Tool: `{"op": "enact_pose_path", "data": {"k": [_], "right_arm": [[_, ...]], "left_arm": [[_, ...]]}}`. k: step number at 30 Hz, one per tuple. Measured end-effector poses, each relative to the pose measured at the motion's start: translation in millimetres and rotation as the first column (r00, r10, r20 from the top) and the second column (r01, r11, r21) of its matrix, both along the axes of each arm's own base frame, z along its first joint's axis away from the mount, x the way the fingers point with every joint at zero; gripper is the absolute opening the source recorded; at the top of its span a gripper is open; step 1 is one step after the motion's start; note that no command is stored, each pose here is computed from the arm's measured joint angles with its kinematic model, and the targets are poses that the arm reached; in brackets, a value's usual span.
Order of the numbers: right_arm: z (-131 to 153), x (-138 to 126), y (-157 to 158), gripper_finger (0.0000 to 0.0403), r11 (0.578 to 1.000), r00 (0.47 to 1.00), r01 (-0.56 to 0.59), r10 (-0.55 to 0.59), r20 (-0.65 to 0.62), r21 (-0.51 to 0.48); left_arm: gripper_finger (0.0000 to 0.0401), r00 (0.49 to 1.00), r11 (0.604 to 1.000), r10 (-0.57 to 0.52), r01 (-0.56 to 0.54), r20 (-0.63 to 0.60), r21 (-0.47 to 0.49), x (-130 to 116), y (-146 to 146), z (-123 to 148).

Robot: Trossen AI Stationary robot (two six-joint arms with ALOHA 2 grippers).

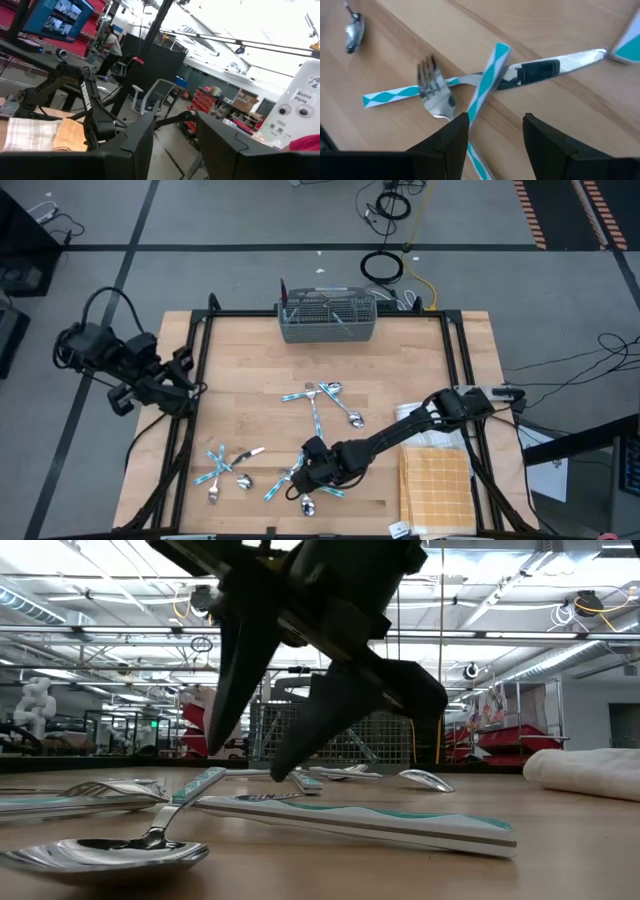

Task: Sort silverware
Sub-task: Put the spoon into the silverware rack

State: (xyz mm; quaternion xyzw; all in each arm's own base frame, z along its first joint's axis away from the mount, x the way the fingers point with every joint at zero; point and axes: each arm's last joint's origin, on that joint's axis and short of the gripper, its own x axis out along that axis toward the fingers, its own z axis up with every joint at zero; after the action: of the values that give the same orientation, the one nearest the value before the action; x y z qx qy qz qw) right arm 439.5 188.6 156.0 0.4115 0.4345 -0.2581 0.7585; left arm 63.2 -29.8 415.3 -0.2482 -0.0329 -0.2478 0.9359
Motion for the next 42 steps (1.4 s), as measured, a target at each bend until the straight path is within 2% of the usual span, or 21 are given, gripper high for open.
{"op": "enact_pose_path", "data": {"k": [16,27,36,39,42], "right_arm": [[1,6,-6,0.0173,1.000,1.000,-0.024,0.024,0.020,0.011],[-10,8,-6,0.0173,0.999,0.999,-0.038,0.038,0.015,-0.033],[-22,13,-1,0.0173,0.999,0.998,-0.040,0.041,0.045,-0.018],[-23,12,-1,0.0162,1.000,0.999,-0.022,0.022,0.031,-0.013],[-23,11,-1,0.0133,0.999,0.999,-0.036,0.037,0.023,-0.020]], "left_arm": [[0.0152,1.000,1.000,0.001,-0.001,-0.011,-0.003,-6,3,-2],[0.0152,0.999,0.999,0.045,-0.045,-0.022,0.004,-5,4,-3],[0.0152,0.998,0.999,0.051,-0.050,-0.027,0.006,-5,4,-4],[0.0152,0.998,0.998,0.056,-0.056,-0.031,0.007,-5,4,-4],[0.0152,0.998,0.998,0.062,-0.062,-0.032,0.013,-4,4,-5]]}}
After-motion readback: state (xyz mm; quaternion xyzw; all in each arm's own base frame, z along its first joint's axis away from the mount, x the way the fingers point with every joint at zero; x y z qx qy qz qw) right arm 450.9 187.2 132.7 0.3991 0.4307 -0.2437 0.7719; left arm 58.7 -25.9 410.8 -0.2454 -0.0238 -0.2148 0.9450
